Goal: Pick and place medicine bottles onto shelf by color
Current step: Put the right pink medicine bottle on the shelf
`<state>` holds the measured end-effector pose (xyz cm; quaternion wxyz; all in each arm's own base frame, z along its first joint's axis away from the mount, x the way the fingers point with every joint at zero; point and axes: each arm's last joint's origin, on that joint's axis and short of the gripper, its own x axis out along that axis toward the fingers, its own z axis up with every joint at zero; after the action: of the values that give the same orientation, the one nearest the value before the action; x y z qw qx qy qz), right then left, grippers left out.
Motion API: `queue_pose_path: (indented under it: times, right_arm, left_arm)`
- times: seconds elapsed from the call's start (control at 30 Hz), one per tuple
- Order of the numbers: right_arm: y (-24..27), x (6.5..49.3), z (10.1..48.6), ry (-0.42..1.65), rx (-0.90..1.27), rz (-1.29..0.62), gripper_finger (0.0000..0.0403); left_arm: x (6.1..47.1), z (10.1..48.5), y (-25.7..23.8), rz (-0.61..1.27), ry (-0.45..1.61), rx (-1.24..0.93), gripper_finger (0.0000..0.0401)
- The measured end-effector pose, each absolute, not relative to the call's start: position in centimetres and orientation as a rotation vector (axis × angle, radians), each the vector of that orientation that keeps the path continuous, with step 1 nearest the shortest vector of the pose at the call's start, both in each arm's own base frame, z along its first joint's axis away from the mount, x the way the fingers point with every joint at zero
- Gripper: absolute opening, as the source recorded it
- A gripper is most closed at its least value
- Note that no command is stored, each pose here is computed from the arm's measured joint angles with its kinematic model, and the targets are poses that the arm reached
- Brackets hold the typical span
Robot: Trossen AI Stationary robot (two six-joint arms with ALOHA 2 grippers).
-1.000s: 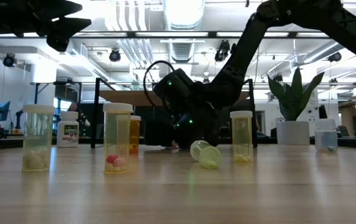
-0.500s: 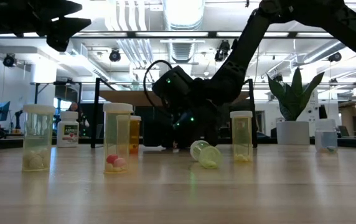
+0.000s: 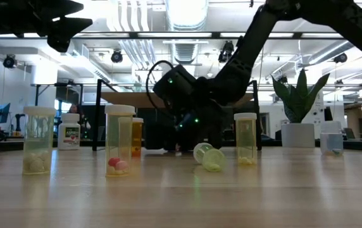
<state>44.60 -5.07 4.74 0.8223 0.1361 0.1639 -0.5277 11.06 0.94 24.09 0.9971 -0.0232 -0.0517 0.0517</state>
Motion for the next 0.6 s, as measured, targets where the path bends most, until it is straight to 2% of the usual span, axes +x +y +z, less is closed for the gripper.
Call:
queue_pose_path:
  times: [0.43,0.6]
  right_arm:
    - [-2.3,44.6,4.9,0.377,0.282,-1.072,0.0115]
    - [-0.9,44.2,6.0,0.423,0.290,-1.045,0.0123]
  left_arm:
    - [11.1,24.1,0.9,0.104,-0.104,-0.047,0.0203]
    - [11.1,24.1,0.9,0.103,-0.104,-0.047,0.0203]
